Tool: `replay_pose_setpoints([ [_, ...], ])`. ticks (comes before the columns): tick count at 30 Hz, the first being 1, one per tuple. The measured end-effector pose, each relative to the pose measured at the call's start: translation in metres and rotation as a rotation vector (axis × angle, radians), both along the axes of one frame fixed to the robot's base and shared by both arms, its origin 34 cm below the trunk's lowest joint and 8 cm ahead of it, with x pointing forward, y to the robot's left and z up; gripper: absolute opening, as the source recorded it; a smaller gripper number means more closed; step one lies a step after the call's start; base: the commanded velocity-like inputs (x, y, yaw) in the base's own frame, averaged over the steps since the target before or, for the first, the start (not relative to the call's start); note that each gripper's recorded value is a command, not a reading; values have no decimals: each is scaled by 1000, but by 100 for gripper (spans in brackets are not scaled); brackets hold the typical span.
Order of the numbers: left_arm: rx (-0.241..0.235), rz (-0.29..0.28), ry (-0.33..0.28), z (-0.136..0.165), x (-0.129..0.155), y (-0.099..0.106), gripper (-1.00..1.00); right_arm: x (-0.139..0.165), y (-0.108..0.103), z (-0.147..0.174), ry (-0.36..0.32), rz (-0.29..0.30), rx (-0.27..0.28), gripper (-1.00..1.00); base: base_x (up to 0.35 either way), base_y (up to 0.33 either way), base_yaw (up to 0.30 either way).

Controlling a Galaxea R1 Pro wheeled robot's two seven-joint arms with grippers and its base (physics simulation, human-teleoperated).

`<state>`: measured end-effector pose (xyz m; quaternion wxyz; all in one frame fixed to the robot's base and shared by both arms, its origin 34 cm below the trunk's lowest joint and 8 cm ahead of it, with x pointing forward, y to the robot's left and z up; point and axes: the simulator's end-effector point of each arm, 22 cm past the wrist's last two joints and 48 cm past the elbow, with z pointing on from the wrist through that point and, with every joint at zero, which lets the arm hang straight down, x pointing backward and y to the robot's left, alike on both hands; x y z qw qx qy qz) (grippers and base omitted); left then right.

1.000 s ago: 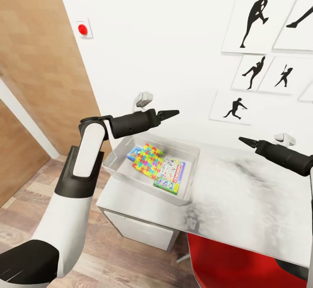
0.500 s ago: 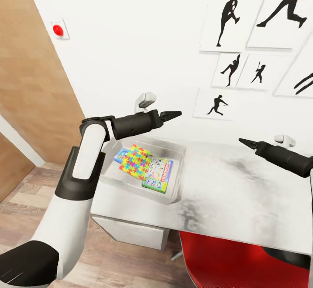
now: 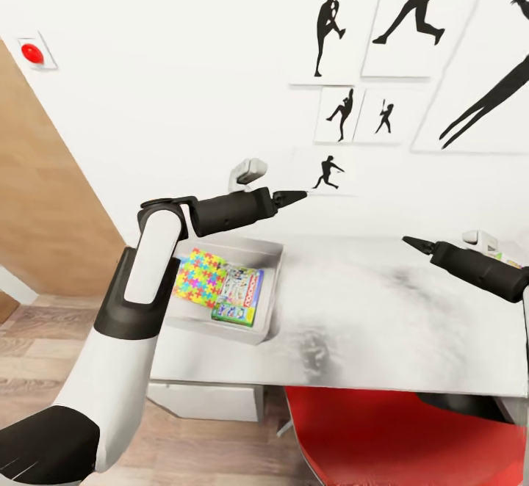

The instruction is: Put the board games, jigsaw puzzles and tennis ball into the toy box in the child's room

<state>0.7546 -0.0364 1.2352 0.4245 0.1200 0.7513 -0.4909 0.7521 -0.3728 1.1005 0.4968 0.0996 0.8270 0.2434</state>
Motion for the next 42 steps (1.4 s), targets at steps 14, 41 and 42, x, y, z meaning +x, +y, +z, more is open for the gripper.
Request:
replay_pose_setpoints([
  [14,19,-7,-3,-3,-3,-6,100,0,1,-1,1,1,3,100,0,0,-279],
  [41,40,7,4,-10,-1,-4,100,-4,-4,-10,23,-10,-9,100,0,0,-281],
  [42,40,7,4,-10,-1,-4,100,-4,-4,-10,23,-10,-9,100,0,0,-281],
])
